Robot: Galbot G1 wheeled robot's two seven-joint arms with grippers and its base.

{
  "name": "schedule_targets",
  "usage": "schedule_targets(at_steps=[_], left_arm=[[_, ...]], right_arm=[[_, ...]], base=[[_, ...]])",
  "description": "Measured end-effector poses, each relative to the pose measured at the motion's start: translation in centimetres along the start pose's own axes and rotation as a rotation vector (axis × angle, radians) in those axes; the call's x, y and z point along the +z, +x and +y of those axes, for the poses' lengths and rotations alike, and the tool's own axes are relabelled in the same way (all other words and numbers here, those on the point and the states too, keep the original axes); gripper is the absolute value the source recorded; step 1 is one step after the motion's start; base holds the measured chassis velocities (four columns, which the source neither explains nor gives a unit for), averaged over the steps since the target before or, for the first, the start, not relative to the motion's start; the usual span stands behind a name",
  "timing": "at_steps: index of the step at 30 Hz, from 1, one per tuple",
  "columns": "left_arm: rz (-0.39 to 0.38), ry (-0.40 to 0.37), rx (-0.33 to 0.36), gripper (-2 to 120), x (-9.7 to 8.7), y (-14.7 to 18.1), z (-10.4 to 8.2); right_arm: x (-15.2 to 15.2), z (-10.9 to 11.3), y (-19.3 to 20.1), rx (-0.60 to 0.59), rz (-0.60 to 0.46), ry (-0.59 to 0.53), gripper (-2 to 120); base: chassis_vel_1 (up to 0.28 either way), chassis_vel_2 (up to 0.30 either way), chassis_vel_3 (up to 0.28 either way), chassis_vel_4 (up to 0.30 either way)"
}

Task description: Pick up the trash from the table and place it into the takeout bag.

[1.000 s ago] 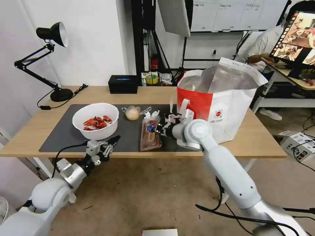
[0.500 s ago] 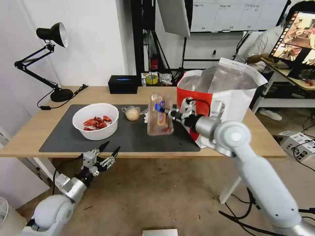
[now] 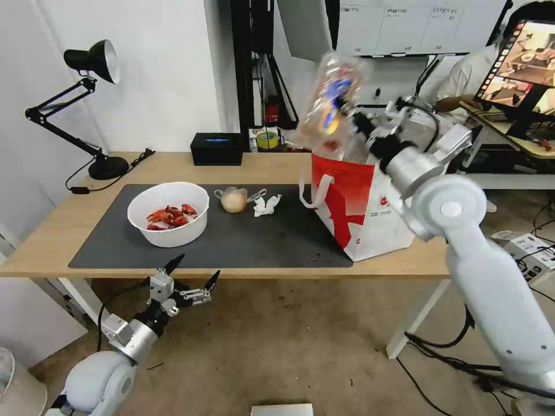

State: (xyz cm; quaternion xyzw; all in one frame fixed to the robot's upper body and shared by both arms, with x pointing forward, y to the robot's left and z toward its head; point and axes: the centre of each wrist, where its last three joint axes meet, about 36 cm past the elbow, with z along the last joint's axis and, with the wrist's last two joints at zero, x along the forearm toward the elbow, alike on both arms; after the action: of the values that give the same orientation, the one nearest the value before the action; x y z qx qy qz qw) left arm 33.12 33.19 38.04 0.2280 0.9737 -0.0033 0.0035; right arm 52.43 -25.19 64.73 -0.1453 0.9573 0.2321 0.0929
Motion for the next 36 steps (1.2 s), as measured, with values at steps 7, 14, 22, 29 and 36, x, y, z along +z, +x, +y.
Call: schedule_targets(at_steps=[7,14,22,29,36], left_arm=[[-0.001,0.000,-0.003,111,0.1,-0.1,0.1],[0.002,-0.010,0.006,101,0.0,-0.5,0.2],[0.012,-0.014,0.010,100,0.5,-0.5,-0.7],[0.035,-0.016,-0.003,100,0.7,-0.8,-0.5],[0.035,-0.024,-0.002,100,0.3,-1.0,-0.4]], right_arm=[[1.6,-1.5,-1.0,0.142,-0.002,0.161,0],[3.0,-1.5,-0.5,0.174,0.043,0.124,0],[2.6,-0.8,1.0,0.222,0.108,-0.033,17],[2.7,-1.1,1.9,0.239,0.132,-0.067,39],[2.4,-1.0,2.2,0.217,0.130,-0.074,64]], base=[[0.000,0.000,0.000,0.000],[0.000,0.000,0.000,0.000],[0.000,0.000,0.000,0.000],[0.000,0.000,0.000,0.000],[0.000,0.000,0.000,0.000]])
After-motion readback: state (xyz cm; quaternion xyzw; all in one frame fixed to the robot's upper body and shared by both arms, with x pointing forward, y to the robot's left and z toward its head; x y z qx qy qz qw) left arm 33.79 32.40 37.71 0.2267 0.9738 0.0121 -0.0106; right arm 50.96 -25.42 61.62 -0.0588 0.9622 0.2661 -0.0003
